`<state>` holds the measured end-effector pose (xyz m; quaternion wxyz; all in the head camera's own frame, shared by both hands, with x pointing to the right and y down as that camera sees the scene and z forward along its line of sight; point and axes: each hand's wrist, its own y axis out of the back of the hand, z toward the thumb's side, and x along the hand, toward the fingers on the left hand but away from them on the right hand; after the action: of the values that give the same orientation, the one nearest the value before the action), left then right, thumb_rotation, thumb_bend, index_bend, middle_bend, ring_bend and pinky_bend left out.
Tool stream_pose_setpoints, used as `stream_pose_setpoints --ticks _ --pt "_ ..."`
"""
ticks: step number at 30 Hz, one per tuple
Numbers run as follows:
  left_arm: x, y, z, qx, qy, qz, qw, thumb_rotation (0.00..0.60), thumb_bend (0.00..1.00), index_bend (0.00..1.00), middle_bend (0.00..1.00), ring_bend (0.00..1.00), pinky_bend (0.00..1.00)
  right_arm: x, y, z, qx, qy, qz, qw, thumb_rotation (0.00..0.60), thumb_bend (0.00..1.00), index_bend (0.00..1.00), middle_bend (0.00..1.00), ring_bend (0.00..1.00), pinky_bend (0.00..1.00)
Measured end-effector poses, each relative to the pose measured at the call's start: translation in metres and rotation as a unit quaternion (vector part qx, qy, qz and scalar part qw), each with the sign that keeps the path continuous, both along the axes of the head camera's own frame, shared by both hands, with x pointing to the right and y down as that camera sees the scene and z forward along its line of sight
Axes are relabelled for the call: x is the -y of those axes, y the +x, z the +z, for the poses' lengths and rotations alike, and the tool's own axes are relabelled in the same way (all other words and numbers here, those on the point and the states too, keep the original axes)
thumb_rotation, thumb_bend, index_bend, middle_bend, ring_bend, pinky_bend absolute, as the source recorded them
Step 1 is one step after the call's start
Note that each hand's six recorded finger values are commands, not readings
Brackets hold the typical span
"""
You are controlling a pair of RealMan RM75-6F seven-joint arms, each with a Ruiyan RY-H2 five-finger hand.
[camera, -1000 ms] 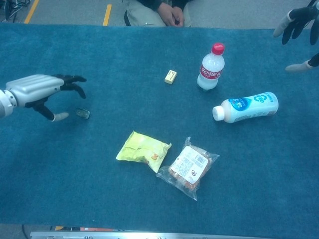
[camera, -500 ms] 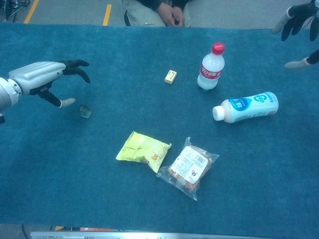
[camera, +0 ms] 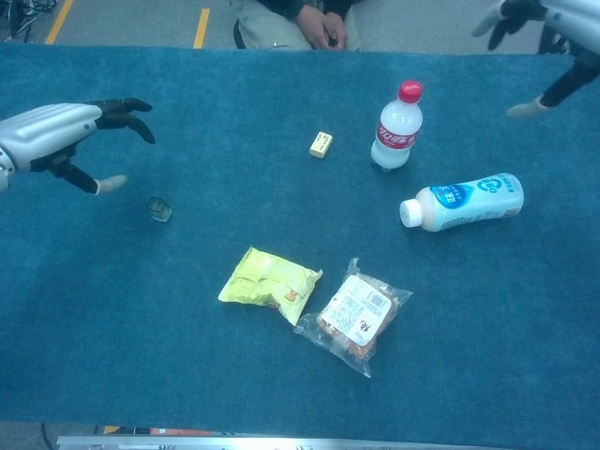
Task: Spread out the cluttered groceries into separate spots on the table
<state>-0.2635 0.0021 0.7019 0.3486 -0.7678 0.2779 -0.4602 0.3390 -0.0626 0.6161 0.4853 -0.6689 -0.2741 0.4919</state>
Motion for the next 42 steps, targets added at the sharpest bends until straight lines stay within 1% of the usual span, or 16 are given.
stream_pose_setpoints --ticks 8,14,23,35,39,42 --pt "-0.015 -0.009 -0.015 0.004 0.001 0.005 1.0000 0.600 0.36 0.24 0.04 0.00 0.04 0.024 -0.034 0.024 -0.024 -0.007 -0.011 0.9996 0.600 0.00 0.22 0.31 0.22 0.39" --pt "-0.024 -0.017 -0.022 0.009 0.000 0.004 0.9999 0.600 0.36 0.24 0.04 0.00 0.04 0.036 -0.060 0.045 -0.043 -0.018 -0.017 0.9988 0.600 0.00 0.22 0.31 0.22 0.39" --pt "-0.033 -0.030 -0.021 0.021 -0.014 -0.003 0.9997 0.600 0.36 0.24 0.04 0.00 0.04 0.038 -0.087 0.068 -0.063 -0.052 -0.028 0.9963 0.600 0.00 0.20 0.31 0.22 0.39" --pt "-0.038 -0.033 -0.018 0.017 -0.024 -0.007 0.9995 0.600 0.36 0.24 0.04 0.00 0.04 0.035 -0.104 0.090 -0.087 -0.067 -0.041 0.9931 0.600 0.00 0.20 0.31 0.22 0.39" --pt "-0.038 -0.032 -0.018 0.011 -0.026 -0.009 0.9996 0.600 0.36 0.24 0.04 0.00 0.04 0.036 -0.106 0.093 -0.086 -0.065 -0.038 0.9934 0.600 0.00 0.21 0.34 0.26 0.44" --pt "-0.038 -0.031 -0.017 0.008 -0.027 -0.009 0.9996 0.600 0.36 0.24 0.04 0.00 0.04 0.037 -0.107 0.096 -0.088 -0.064 -0.038 0.9933 0.600 0.01 0.28 0.37 0.30 0.49"
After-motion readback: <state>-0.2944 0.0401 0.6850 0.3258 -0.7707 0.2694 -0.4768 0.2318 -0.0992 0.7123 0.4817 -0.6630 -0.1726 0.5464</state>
